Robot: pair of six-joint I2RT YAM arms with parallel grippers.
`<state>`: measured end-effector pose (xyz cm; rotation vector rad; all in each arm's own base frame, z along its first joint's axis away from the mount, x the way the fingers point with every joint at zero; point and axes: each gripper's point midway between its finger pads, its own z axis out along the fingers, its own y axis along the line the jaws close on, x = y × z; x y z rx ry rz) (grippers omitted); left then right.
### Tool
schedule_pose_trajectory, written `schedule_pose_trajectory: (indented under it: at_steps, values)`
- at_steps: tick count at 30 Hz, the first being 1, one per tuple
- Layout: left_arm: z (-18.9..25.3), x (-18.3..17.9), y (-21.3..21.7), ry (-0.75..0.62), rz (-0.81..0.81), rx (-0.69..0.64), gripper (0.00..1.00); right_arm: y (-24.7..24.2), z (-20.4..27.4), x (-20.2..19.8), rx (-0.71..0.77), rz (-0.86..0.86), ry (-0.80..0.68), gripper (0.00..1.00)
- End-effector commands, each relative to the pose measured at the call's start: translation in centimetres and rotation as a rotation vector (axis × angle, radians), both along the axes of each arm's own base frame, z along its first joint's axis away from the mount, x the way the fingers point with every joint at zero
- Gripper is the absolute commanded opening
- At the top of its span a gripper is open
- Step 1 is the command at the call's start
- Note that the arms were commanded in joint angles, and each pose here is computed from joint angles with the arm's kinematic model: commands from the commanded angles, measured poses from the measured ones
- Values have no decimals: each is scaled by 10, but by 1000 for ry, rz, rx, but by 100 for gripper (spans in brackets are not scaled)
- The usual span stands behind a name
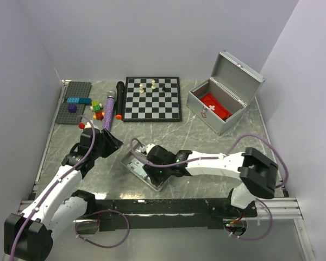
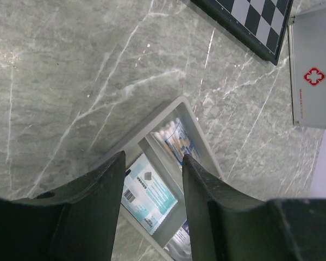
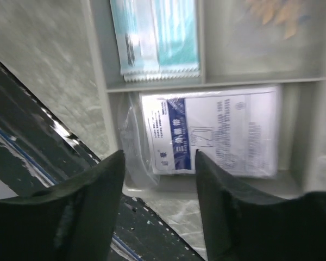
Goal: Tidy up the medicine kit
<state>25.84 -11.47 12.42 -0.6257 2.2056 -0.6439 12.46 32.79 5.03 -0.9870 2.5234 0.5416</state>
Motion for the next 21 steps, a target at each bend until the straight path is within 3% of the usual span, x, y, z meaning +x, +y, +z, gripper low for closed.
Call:
schedule_pose_trajectory:
  at_steps: [1, 4, 7, 14, 17, 21]
  values:
    - [17, 5, -5, -69, -37, -15, 50, 6, 65, 32, 127, -71, -170, 65]
    - [26, 6, -7, -102, -60, -10, 51, -10, 87, 40, 110, -101, -233, 69]
    - [33, 6, -16, -124, -116, -32, 50, -44, 109, 66, 90, -242, -332, 71]
    - [27, 7, -26, -102, -138, -72, 50, -168, 147, 175, 199, -840, -498, 71]
    - [26, 6, -30, -90, -151, -81, 49, -193, 163, 214, 223, -951, -546, 75]
    - [28, 5, -34, -91, -172, -95, 49, -221, 176, 268, 107, -1061, -578, 84]
